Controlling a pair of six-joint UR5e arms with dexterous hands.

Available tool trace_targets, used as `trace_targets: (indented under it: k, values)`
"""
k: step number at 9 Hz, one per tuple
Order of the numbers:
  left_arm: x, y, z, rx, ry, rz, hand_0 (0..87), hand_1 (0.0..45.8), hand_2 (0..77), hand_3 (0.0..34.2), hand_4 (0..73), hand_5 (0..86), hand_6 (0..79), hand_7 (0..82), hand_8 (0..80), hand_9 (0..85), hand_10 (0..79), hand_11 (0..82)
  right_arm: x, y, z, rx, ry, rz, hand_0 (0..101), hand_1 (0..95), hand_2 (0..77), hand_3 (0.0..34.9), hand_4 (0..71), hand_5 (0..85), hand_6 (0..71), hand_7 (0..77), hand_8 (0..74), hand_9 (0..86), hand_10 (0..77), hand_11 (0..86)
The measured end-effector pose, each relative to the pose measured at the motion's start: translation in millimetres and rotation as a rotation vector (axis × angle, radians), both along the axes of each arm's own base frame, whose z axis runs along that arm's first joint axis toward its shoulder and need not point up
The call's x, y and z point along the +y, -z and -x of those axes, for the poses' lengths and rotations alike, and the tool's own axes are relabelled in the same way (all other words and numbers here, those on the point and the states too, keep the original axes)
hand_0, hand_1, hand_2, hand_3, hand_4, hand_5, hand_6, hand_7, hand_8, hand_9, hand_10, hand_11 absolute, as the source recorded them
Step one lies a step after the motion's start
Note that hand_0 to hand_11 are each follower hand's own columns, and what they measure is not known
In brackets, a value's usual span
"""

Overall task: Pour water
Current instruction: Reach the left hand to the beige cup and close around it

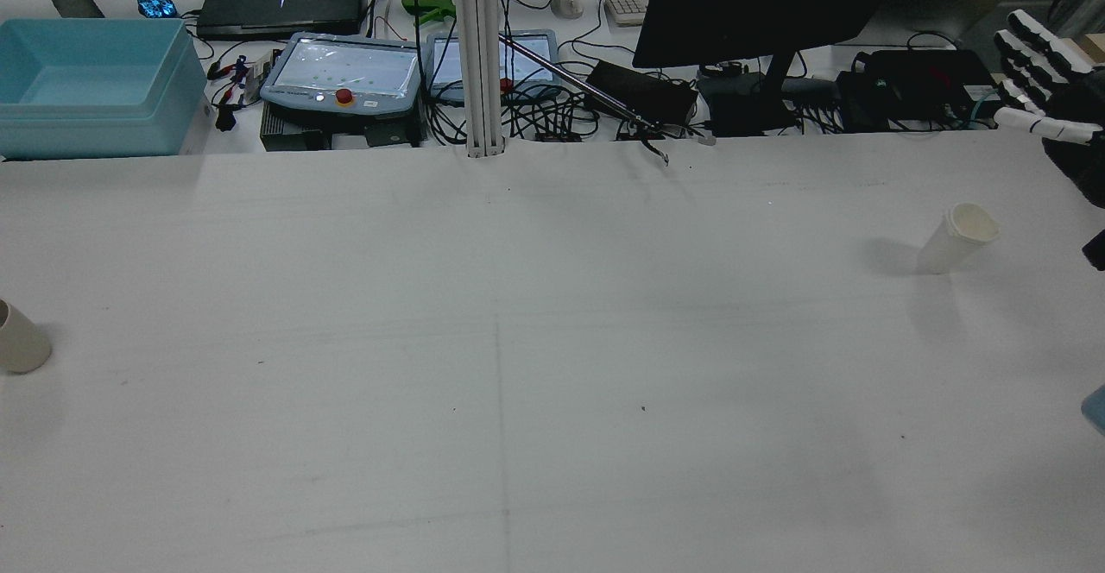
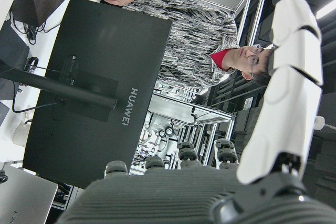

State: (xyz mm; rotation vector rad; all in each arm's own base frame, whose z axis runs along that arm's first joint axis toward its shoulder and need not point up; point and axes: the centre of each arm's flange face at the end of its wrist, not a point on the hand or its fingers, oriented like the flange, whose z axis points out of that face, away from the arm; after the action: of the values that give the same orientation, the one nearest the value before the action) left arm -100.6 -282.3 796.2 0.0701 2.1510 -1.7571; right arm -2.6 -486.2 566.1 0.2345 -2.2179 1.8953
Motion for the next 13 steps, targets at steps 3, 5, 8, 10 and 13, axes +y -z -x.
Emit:
trace_targets:
  k: [3, 5, 8, 10, 13]
  values:
    - [-25.6, -41.6, -4.5, -0.064, -0.001, -0.013, 50.2, 9.8, 1.1, 0.0, 17.4, 0.0, 9.3, 4.9, 0.5, 1.1, 0.0, 1.1, 1.0, -0.9, 18.1, 0.014, 0.034, 0.001, 51, 21.8, 15.8, 12.7, 0.0, 6.0, 12.0, 6.0, 1.1, 0.5, 0.5, 0.5]
    - [-59.9, -49.7, -18.2, -0.116, -0.027, -0.032, 51.7, 8.2, 0.5, 0.0, 15.8, 0.0, 9.3, 4.9, 0.5, 1.1, 1.1, 4.4, 1.5, 1.0, 35.9, 0.032, 0.064, -0.005, 51, 20.7, 15.8, 12.7, 0.0, 6.0, 11.4, 6.5, 1.1, 0.5, 0.5, 0.5]
    - [-101.8, -59.4, -66.0, -0.163, -0.093, -0.049, 61.2, 22.4, 1.1, 0.0, 12.0, 0.0, 9.3, 4.4, 0.5, 1.1, 2.7, 6.0, 1.4, 5.0, 53.4, 0.045, 0.094, -0.014, 51, 21.8, 16.4, 12.7, 0.0, 6.0, 12.0, 7.1, 1.1, 0.5, 0.5, 0.5]
    - [-134.4, -56.6, -122.8, -0.145, -0.122, -0.063, 56.3, 18.0, 0.5, 0.0, 12.0, 0.0, 8.2, 4.9, 0.5, 1.1, 2.7, 4.4, 1.6, 6.6, 56.1, 0.046, 0.099, -0.017, 51, 21.8, 16.4, 12.7, 0.0, 6.0, 12.0, 7.6, 1.1, 0.5, 0.5, 0.5]
    - [-164.3, -54.3, -176.3, -0.122, -0.14, -0.07, 50.6, 15.8, 1.1, 0.0, 13.1, 0.0, 6.5, 2.7, 0.5, 1.1, 0.5, 2.2, 2.9, 9.2, 56.4, 0.046, 0.1, -0.022, 51, 21.8, 16.4, 12.7, 0.0, 6.0, 11.4, 7.6, 1.1, 0.5, 0.5, 0.5]
